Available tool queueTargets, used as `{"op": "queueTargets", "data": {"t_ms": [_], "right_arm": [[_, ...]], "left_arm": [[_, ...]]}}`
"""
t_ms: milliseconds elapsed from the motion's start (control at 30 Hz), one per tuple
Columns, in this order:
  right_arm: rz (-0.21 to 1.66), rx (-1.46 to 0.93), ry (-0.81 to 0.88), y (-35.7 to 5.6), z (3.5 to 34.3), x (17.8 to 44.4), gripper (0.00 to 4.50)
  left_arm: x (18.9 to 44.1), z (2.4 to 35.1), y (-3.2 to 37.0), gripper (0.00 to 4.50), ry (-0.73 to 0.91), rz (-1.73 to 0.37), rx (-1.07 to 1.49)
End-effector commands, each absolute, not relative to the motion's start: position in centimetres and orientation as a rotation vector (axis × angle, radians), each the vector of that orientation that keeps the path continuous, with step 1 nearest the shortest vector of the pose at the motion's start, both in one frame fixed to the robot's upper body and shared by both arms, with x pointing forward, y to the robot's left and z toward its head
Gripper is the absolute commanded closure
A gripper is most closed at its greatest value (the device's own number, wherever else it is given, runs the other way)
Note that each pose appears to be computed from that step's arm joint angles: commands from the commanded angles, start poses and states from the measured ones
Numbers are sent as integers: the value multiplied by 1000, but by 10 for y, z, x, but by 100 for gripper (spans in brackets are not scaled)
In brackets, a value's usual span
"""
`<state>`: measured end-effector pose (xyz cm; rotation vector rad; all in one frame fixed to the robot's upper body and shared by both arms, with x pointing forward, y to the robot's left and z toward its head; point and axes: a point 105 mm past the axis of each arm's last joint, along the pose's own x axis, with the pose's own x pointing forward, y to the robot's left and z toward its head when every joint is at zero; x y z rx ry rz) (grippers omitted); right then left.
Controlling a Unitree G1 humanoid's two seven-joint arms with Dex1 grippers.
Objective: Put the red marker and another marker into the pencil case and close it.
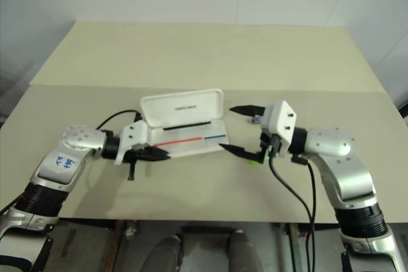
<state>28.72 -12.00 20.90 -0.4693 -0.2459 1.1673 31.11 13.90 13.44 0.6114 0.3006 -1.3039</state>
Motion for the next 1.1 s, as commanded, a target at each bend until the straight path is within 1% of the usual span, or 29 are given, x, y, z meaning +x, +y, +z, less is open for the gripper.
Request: {"op": "queueTargets", "data": {"t_ms": [33, 200, 400, 800, 900, 1100], "right_arm": [[1157, -492, -286, -126, 221, 278, 0], [1138, -478, -265, -130, 219, 275, 0], [1138, -482, -238, -134, 214, 268, 0], [1119, -477, -251, -130, 217, 265, 0], [1118, -476, -257, -129, 218, 267, 0], [1127, -474, -264, -126, 218, 269, 0]], "left_arm": [[307, 148, 134, 448, 246, -1331, 636], [298, 144, 126, 448, 252, -1397, 652], [293, 137, 120, 448, 262, -1444, 661], [293, 124, 120, 448, 302, -1441, 676], [293, 124, 118, 377, 292, -1445, 669], [292, 125, 116, 178, 279, -1447, 634]]}}
